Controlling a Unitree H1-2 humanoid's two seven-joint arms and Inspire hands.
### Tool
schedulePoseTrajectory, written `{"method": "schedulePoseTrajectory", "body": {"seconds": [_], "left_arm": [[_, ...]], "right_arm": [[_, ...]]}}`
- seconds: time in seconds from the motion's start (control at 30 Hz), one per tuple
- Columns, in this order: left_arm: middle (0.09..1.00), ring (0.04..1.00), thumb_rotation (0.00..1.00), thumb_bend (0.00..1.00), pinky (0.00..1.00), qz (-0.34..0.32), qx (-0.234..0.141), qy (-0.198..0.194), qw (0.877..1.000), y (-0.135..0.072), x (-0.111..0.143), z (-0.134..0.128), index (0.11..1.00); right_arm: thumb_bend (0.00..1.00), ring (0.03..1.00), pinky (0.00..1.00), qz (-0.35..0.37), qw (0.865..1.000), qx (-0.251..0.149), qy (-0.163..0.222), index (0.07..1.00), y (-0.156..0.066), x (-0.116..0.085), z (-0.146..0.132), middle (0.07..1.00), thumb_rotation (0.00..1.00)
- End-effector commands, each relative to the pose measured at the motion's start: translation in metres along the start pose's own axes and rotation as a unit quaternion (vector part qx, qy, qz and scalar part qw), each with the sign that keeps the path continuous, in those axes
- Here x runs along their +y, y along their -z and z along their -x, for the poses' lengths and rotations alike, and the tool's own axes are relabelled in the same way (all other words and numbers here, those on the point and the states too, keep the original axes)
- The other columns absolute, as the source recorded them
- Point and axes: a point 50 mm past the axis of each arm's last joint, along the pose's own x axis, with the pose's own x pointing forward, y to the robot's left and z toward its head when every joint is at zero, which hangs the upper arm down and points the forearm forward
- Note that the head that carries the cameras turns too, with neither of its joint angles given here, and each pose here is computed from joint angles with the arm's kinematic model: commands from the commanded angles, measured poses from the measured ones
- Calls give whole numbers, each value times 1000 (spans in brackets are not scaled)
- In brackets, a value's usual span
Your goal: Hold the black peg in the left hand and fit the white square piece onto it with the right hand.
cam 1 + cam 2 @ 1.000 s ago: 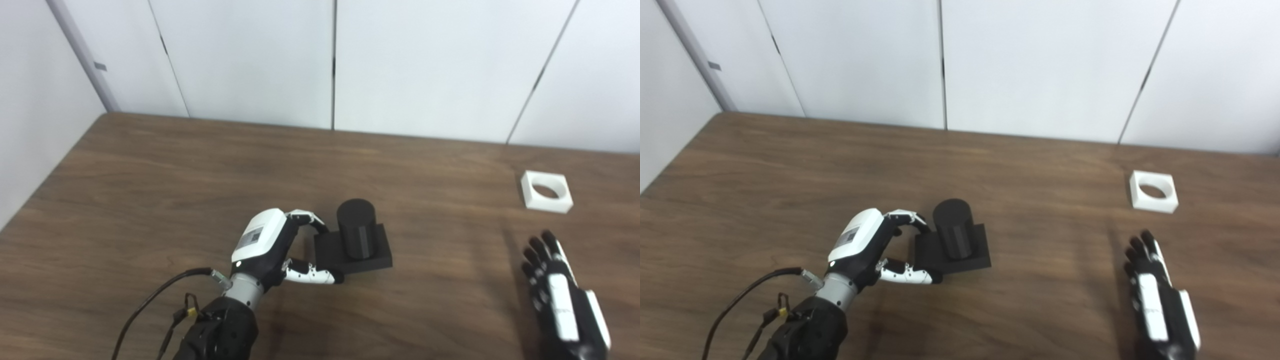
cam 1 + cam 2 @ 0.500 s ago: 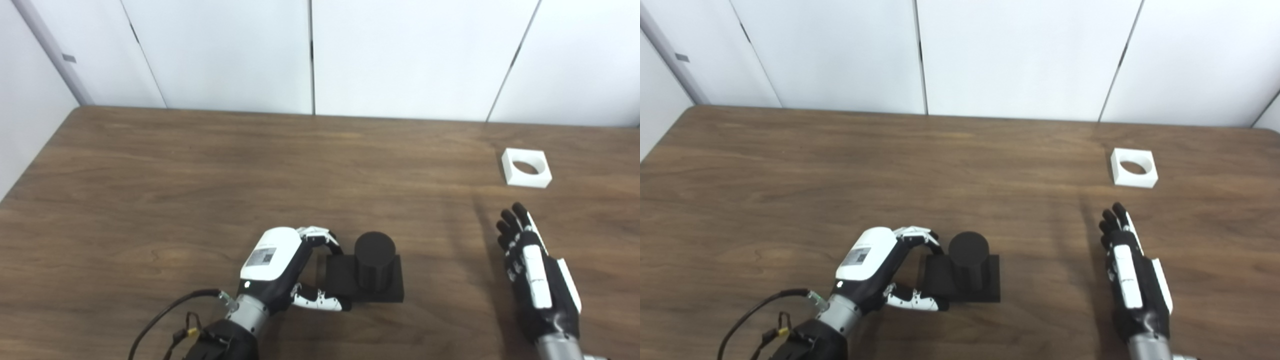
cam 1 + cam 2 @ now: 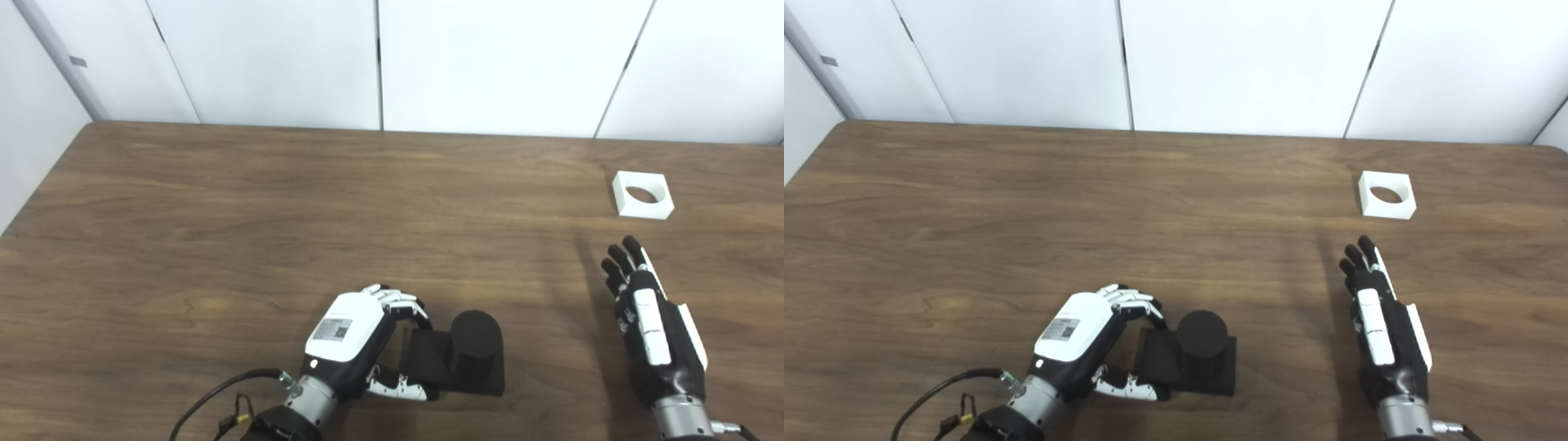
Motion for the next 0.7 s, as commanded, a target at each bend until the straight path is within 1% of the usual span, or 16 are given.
{"method": "schedulePoseTrajectory", "body": {"seconds": [0.0, 0.2, 0.23, 0.3, 0.33, 0.5, 0.57, 0.67], "left_arm": [[781, 833, 42, 515, 904, -15, 12, 25, 999, 3, -11, 4, 486], [784, 839, 44, 516, 920, -46, 35, 40, 998, 8, -19, 6, 486], [786, 845, 44, 516, 962, -50, 37, 39, 997, 8, -20, 6, 486], [788, 850, 44, 517, 988, -58, 43, 40, 997, 9, -22, 6, 485], [796, 867, 44, 517, 994, -61, 46, 43, 996, 10, -23, 7, 485], [822, 916, 46, 517, 1000, -62, 61, 52, 995, 11, -26, 8, 485], [827, 923, 46, 516, 1000, -59, 65, 54, 995, 12, -27, 8, 485], [824, 918, 47, 515, 1000, -60, 65, 56, 995, 15, -27, 8, 485]], "right_arm": [[599, 953, 1000, -28, 999, -39, 1, 968, -16, 17, -9, 950, 838], [586, 951, 1000, -31, 999, -37, -1, 971, -16, 20, -10, 950, 848], [589, 954, 1000, -31, 999, -37, -2, 972, -16, 20, -10, 951, 851], [589, 957, 1000, -30, 999, -36, -1, 975, -16, 21, -10, 951, 853], [598, 957, 1000, -29, 999, -36, 1, 971, -16, 21, -10, 947, 853], [600, 965, 1000, -30, 999, -34, 0, 971, -16, 24, -11, 945, 856], [587, 967, 1000, -31, 999, -34, -2, 976, -15, 25, -11, 951, 860], [597, 968, 1000, -23, 999, -32, -1, 978, -13, 26, -11, 952, 875]]}}
